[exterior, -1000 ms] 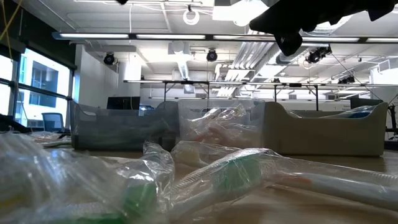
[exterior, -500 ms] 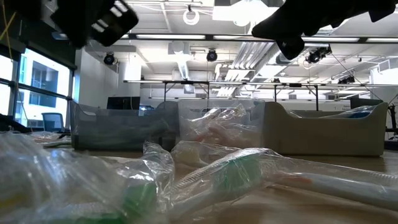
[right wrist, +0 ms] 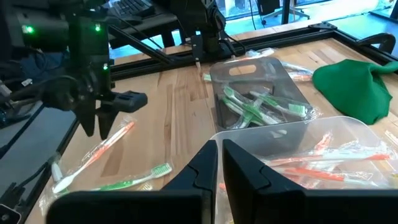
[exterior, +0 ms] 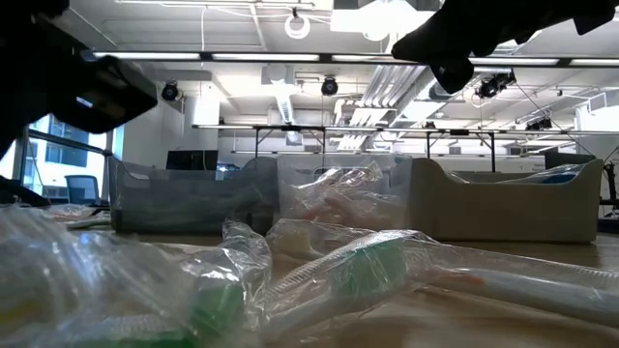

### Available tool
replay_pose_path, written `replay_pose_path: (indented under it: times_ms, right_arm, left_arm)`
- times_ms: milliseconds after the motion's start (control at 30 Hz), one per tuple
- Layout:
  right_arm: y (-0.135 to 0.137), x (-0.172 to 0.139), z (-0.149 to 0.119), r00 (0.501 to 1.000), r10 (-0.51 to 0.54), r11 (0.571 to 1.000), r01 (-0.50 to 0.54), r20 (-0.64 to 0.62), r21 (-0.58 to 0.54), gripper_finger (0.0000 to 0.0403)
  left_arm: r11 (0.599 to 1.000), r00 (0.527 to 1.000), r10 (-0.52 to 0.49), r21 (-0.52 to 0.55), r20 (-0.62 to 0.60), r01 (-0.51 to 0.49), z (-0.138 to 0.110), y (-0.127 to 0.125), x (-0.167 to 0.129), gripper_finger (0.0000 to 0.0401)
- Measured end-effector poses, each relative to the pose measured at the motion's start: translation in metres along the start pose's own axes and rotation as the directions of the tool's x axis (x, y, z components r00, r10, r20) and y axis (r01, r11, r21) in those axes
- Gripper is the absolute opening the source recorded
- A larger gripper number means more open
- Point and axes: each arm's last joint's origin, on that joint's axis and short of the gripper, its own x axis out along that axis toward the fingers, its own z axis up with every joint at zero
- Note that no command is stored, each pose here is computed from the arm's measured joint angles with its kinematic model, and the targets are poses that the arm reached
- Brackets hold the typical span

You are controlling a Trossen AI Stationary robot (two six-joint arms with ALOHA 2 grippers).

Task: Pick & Place Toothbrushes
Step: Put the orange toothbrush into the transparent bin

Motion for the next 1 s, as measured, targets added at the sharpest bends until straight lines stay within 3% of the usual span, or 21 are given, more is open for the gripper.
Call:
replay_pose_path:
  times_ms: [633,1000]
  right_arm:
    - [0.000,0.000,0.000,1.000,0.000,1.000,0.000,0.000,0.026,0.0016]
    - [0.000,0.000,0.000,1.000,0.000,1.000,0.000,-0.001,0.025,0.0016]
  left_arm:
    - [0.992,0.993,0.062,-0.099,-0.102,-0.072,-0.011,0.007,0.030,0.0134]
    - [0.988,0.991,0.069,-0.127,-0.111,-0.083,-0.012,0.008,0.032,0.0040]
